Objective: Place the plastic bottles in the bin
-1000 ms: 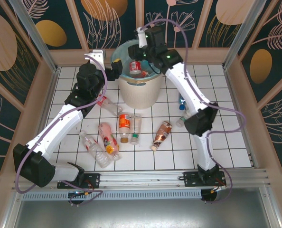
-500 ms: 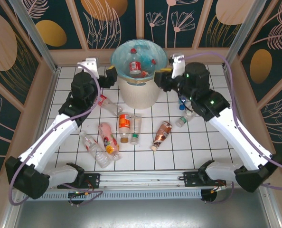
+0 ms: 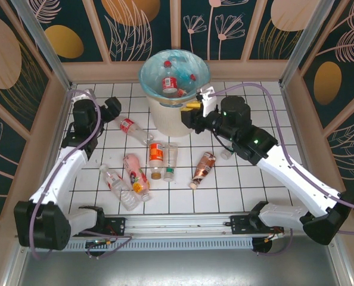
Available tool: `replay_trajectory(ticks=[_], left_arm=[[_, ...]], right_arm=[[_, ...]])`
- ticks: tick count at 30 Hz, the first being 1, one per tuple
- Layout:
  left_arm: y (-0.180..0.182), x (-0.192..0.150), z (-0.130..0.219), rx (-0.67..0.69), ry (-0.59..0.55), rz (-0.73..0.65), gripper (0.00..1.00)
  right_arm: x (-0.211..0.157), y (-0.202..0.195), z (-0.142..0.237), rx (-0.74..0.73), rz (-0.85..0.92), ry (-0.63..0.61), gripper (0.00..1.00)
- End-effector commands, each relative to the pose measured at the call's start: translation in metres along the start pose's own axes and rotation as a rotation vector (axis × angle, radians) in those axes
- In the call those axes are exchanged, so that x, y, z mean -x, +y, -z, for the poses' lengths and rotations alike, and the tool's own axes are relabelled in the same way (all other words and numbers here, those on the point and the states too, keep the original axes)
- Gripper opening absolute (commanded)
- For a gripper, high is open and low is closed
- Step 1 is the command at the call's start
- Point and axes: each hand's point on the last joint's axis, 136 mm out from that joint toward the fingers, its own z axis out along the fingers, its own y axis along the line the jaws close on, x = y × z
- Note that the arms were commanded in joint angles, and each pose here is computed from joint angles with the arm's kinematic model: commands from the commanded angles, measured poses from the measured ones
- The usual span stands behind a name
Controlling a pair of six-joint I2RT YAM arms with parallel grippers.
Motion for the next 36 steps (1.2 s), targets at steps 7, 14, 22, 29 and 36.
replay_trajectory(ticks=[7, 14, 22, 29, 36], left_arm=[[0.038, -0.007, -0.052, 0.017, 0.062, 0.192, 0.85], [0.08, -0.031, -0.095, 0.087, 0.146, 0.298, 0.83], [0.103, -0.056, -0.138, 0.124, 0.248, 0.324, 0.8], [0.118, -0.076, -0.157, 0.161, 0.299, 0.341, 0.8], [0.124, -0.097, -0.176, 0.151, 0.357, 0.411, 0.8]], right_arm=[[-0.029, 0.069, -0.031, 0.253, -0.013, 0.022, 0.35], [-0.076, 0.134, -0.063, 0.402, 0.004, 0.141, 0.35], [-0.132, 0.182, -0.09, 0.436, 0.115, 0.298, 0.35], [-0.17, 0.203, -0.099, 0.44, 0.221, 0.387, 0.36], [-0.193, 0.212, -0.11, 0.421, 0.249, 0.436, 0.36]])
